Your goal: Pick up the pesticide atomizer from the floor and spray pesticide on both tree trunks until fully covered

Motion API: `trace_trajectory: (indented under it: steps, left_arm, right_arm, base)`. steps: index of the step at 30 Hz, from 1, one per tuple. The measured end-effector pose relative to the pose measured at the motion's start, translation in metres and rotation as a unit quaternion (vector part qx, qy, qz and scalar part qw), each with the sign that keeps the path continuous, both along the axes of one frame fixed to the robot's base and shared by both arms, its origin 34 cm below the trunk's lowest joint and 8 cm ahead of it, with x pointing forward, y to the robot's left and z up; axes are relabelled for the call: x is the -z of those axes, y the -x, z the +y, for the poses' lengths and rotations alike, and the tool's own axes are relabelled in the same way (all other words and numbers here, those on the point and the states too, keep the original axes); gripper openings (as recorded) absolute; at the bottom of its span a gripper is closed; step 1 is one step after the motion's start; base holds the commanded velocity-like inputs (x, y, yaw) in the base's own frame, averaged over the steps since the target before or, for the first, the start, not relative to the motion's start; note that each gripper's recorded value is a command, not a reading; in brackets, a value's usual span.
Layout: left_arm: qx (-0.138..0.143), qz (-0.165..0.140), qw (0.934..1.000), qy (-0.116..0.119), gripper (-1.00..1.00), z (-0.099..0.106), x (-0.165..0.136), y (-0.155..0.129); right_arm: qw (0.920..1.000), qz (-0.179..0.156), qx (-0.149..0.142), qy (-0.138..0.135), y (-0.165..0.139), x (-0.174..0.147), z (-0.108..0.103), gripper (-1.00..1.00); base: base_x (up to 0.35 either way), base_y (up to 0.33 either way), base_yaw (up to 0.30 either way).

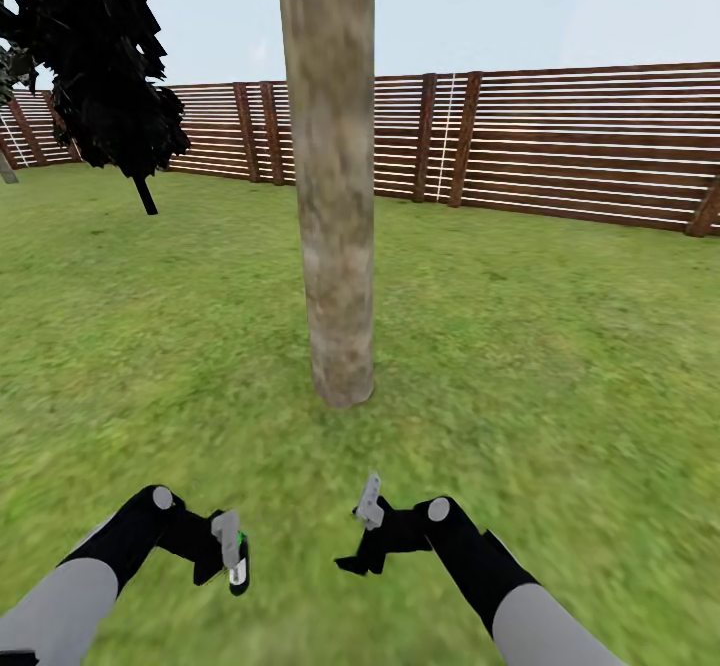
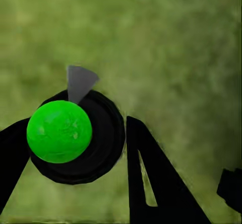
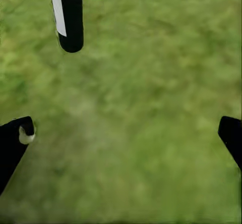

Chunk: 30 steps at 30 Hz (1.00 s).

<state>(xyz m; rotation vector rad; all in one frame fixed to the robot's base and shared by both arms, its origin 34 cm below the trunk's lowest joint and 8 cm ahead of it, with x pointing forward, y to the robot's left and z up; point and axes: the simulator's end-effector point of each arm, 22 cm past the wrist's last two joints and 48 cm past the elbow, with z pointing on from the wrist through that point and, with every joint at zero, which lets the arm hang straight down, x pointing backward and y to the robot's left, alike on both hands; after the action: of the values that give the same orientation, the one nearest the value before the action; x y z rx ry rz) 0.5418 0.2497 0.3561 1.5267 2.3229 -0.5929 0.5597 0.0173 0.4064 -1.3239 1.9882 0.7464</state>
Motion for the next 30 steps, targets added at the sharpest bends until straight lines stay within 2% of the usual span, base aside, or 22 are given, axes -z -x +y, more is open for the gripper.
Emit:
trace_trajectory:
  steps: [2, 3, 4, 5, 6, 7, 8, 9, 11, 12, 13, 14, 17, 18, 20, 21, 23, 24, 28, 30]
  left_arm:
    - [-0.045, -0.035, 0.9983, -0.002, -1.0, 0.012, -0.001, -0.021]
    - [-0.091, -0.068, 0.9935, -0.001, -1.0, 0.02, -0.003, -0.041]
    - [-0.148, -0.102, 0.9837, -0.003, -1.0, 0.031, -0.003, -0.062]
    - [-0.203, -0.129, 0.9706, -0.004, -1.0, 0.04, -0.001, -0.077]
    - [-0.242, -0.144, 0.9596, -0.004, -1.0, 0.045, 0.001, -0.085]
    - [-0.318, -0.167, 0.9334, -0.009, -1.0, 0.053, 0.009, -0.096]
    - [-0.37, -0.182, 0.9108, -0.024, -1.0, 0.061, 0.016, -0.1]
    - [-0.409, -0.192, 0.8911, -0.039, -1.0, 0.066, 0.023, -0.099]
    - [-0.446, -0.201, 0.8702, -0.054, -1.0, 0.064, 0.031, -0.097]
    - [-0.464, -0.206, 0.8592, -0.062, -1.0, 0.062, 0.034, -0.095]
    - [-0.497, -0.196, 0.8426, -0.067, -1.0, 0.058, 0.048, -0.078]
    - [-0.51, -0.182, 0.8388, -0.059, -1.0, 0.052, 0.058, -0.064]
    - [-0.509, -0.19, 0.838, -0.048, -1.0, 0.047, 0.061, -0.055]
    - [-0.511, -0.192, 0.8364, -0.048, -1.0, 0.048, 0.061, -0.054]
    - [-0.514, -0.195, 0.834, -0.049, -1.0, 0.05, 0.061, -0.054]
    - [-0.516, -0.194, 0.8329, -0.049, -1.0, 0.051, 0.061, -0.054]
    - [-0.52, -0.191, 0.8311, -0.049, -1.0, 0.051, 0.062, -0.053]
    - [-0.523, -0.187, 0.8301, -0.051, -1.0, 0.051, 0.063, -0.051]
    - [-0.534, -0.155, 0.8279, -0.073, -1.0, 0.057, 0.072, -0.04]
    - [-0.536, -0.148, 0.8272, -0.077, -1.0, 0.057, 0.074, -0.038]
  right_arm:
    - [1.0, 0.0, 0.008, 0.005, -0.002, 0.005, -0.007, 1.0]
    - [0.9995, -0.001, 0.024, 0.019, -0.006, 0.014, -0.021, 1.0]
    - [0.9977, -0.007, 0.054, 0.042, -0.013, 0.029, -0.043, 1.0]
    - [0.9936, -0.016, 0.09, 0.066, -0.021, 0.045, -0.066, 1.0]
    - [0.9894, -0.025, 0.118, 0.081, -0.026, 0.055, -0.082, 1.0]
    - [0.9769, -0.052, 0.182, 0.099, -0.036, 0.072, -0.11, 1.0]
    - [0.961, -0.083, 0.241, 0.106, -0.044, 0.081, -0.134, 1.0]
    - [0.9404, -0.114, 0.3, 0.112, -0.051, 0.085, -0.158, 1.0]
    - [0.9068, -0.143, 0.379, 0.115, -0.053, 0.085, -0.193, 1.0]
    - [0.8829, -0.158, 0.427, 0.117, -0.051, 0.085, -0.216, 1.0]
    - [0.8445, -0.176, 0.495, 0.103, -0.032, 0.086, -0.256, 1.0]
    - [0.8347, -0.174, 0.511, 0.111, -0.007, 0.097, -0.277, 1.0]
    - [0.8331, -0.172, 0.512, 0.12, 0.005, 0.102, -0.289, 1.0]
    - [0.83, -0.171, 0.517, 0.121, 0.007, 0.103, -0.293, 1.0]
    - [0.814, -0.161, 0.545, 0.119, 0.01, 0.104, -0.304, 1.0]
    - [0.7989, -0.151, 0.57, 0.117, 0.014, 0.106, -0.313, 1.0]
    - [0.7764, -0.138, 0.604, 0.114, 0.02, 0.108, -0.325, 1.0]
    - [0.7695, -0.134, 0.614, 0.113, 0.021, 0.109, -0.329, 1.0]
    - [0.7652, -0.13, 0.621, 0.111, 0.022, 0.109, -0.33, 1.0]
    - [0.7639, -0.13, 0.622, 0.112, 0.023, 0.109, -0.333, 1.0]
  base:
    - [0.0, 0.0, 0.0]
    - [0.0, 0.0, 0.0]
    - [0.0, 0.0, 0.0]
    - [0.0, 0.0, 0.0]
    - [0.0, 0.0, 0.0]
    - [0.0, 0.0, 0.0]
    - [0.0, 0.0, 0.0]
    - [0.0, 0.0, 0.0]
    - [0.0, 0.0, 0.0]
    - [0.0, 0.0, 0.0]
    - [0.0, 0.0, 0.0]
    - [0.007, 0.0, 0.0]
    - [0.151, 0.0, 0.0]
    - [0.29, 0.0, 0.0]
    - [0.315, 0.0, 0.0]
    - [0.328, -0.005, 0.0]
    - [0.334, -0.048, 0.0]
    - [0.336, -0.072, 0.0]
    - [0.336, -0.094, 0.0]
    - [0.336, -0.109, -0.005]
